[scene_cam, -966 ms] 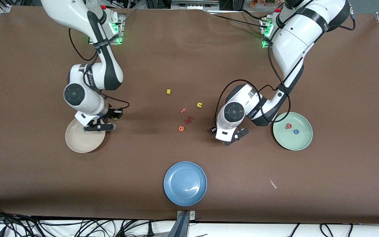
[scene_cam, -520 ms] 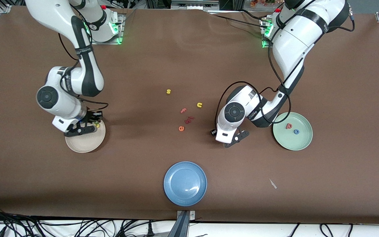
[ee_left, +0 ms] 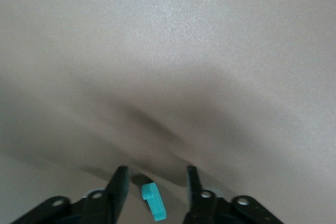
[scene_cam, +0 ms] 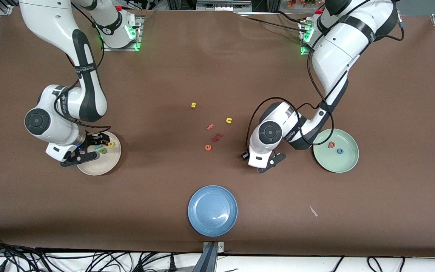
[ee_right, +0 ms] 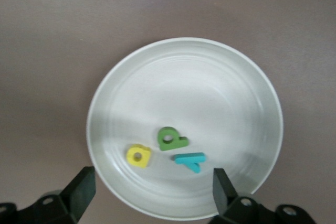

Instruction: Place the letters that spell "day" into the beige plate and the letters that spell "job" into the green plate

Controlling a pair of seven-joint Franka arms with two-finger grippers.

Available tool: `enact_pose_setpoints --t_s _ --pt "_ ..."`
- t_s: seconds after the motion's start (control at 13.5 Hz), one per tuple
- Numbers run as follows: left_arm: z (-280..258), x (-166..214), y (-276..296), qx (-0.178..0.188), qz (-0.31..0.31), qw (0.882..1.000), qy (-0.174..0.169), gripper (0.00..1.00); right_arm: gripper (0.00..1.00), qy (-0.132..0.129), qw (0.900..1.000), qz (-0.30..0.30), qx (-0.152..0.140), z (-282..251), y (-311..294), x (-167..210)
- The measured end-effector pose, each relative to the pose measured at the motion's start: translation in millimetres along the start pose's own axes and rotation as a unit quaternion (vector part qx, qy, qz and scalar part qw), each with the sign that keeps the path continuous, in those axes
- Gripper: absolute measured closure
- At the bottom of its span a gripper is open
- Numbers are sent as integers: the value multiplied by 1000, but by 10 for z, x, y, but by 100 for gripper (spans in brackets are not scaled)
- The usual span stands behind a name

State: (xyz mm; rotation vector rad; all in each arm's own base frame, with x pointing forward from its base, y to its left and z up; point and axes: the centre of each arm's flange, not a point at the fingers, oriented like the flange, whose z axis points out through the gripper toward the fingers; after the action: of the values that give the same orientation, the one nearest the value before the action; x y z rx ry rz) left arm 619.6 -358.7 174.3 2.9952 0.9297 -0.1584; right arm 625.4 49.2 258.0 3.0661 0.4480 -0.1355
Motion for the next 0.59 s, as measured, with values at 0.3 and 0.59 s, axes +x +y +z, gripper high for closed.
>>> enact_pose_setpoints --t_s 0.3,0.59 --pt "0 -23 14 -1 -3 1000 0 65 0 -18 999 29 10 -149 -215 88" --pt "-4 -63 39 -1 0 1000 1 93 0 -50 997 64 16 -296 -703 156"
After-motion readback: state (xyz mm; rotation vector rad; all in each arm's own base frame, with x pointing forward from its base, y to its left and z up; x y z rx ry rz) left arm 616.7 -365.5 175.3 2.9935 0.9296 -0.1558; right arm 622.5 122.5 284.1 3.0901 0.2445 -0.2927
